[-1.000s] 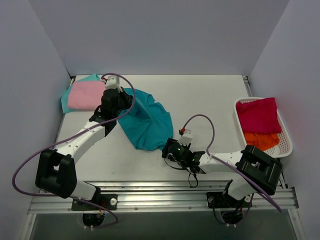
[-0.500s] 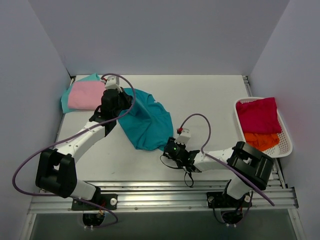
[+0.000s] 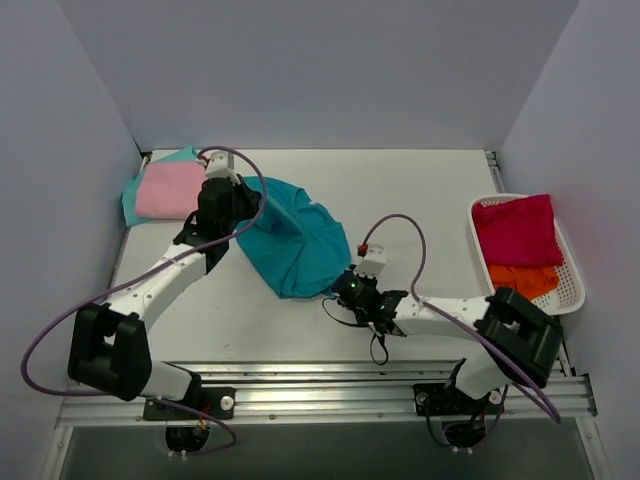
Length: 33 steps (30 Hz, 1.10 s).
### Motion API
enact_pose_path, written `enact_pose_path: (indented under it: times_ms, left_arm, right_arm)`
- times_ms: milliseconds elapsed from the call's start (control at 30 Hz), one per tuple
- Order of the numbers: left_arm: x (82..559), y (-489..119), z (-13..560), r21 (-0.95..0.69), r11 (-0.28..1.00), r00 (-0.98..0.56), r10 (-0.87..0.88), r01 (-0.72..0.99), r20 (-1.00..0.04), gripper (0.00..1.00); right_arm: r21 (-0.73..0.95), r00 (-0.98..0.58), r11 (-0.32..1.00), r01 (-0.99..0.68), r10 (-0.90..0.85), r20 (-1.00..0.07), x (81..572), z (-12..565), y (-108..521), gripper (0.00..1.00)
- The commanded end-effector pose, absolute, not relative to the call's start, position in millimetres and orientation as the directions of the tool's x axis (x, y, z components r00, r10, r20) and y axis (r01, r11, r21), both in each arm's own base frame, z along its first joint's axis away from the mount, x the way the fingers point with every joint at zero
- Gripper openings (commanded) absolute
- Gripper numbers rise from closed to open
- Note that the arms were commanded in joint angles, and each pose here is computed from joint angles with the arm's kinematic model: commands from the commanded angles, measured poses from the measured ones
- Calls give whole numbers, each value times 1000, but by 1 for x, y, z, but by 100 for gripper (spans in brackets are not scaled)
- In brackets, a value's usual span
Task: Fold and stack the t-shirts
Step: Flatten the tshirt out
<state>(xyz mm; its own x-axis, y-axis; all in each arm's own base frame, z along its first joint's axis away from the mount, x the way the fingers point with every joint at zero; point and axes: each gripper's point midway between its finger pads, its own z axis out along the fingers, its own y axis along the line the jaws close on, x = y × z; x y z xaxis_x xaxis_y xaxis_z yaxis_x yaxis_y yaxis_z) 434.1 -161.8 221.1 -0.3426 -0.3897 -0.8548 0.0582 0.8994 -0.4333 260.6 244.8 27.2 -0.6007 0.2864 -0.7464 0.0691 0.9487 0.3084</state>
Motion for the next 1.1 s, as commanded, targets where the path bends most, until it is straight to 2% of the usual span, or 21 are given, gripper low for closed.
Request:
enact_pose_path:
  times_ms: [0, 133, 167, 267, 400, 567, 733, 867, 1067]
  left_arm:
    - [410, -148, 308, -467, 875, -179, -443, 128, -878, 2]
    - [374, -134, 365, -468, 866, -88, -460, 174, -884, 2]
    - [358, -129, 383, -470, 861, -61, -468, 195, -882, 2]
    - [332, -122, 407, -471, 853, -37, -476, 225, -879, 2]
    - [282, -102, 457, -475, 832, 72, -514, 287, -855, 2]
    - [229, -74, 496, -459, 832, 197, -530, 312, -825, 2]
    - [167, -29, 521, -491, 816, 376, -577, 305, -725, 2]
    - [127, 4, 519, -557, 773, 486, -628, 302, -608, 2]
    - [104, 39, 496, -655, 712, 576, -655, 253, -489, 2]
  right_arm:
    - [301, -435, 950, 82, 306, -847, 276, 133, 220, 0]
    - [286, -323, 957, 51, 286, -902, 268, 227, 188, 0]
    - [343, -262, 939, 37, 340, -903, 265, 267, 180, 0]
    - [357, -214, 934, -17, 345, -914, 254, 317, 166, 0]
    - [374, -168, 919, -124, 352, -921, 237, 369, 153, 0]
    - [341, -156, 921, -188, 315, -936, 221, 406, 138, 0]
    - [389, -81, 905, -173, 380, -921, 201, 444, 96, 0]
    - [467, 3, 867, -174, 475, -880, 178, 470, 54, 0]
    - [522, 87, 835, -175, 541, -837, 157, 488, 13, 0]
